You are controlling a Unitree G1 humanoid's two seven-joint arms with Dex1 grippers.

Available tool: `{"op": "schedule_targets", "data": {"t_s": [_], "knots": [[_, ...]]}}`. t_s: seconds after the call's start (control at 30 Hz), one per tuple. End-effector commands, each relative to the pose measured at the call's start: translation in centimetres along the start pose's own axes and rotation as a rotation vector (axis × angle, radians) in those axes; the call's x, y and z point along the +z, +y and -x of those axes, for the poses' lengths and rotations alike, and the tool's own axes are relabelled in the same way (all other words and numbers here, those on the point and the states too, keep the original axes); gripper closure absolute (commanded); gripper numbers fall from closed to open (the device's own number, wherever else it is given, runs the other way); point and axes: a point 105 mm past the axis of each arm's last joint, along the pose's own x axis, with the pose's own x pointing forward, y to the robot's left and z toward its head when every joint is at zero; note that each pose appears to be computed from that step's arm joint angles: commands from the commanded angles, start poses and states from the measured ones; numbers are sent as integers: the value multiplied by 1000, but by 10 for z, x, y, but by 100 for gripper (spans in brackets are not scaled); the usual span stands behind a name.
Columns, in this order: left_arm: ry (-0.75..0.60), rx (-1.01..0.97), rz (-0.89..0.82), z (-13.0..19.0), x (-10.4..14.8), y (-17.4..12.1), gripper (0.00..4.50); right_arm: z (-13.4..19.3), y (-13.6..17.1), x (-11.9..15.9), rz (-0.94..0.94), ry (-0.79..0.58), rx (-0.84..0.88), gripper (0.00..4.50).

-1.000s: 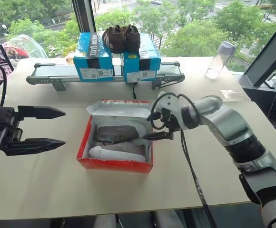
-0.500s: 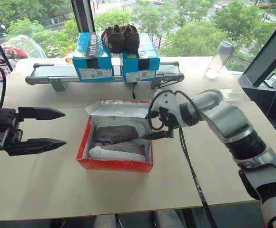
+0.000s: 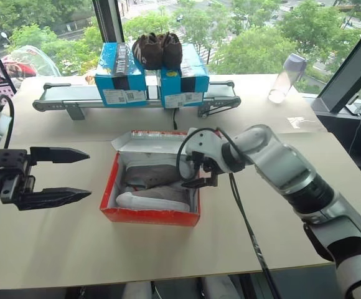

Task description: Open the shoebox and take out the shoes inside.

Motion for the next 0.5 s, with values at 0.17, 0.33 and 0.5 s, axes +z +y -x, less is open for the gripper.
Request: {"op": "schedule_targets", "data": {"t_s": [0.17, 0.33, 0.5], "knots": [[-10, 12, -54, 3, 10, -3, 0, -5, -6, -1, -16, 5, -37, 4], [-9, 15, -58, 3, 10, -3, 0, -14, -5, -7, -38, 15, -34, 4], [-7, 18, -63, 3, 11, -3, 0, -21, -2, -16, -62, 27, -20, 27]]}}
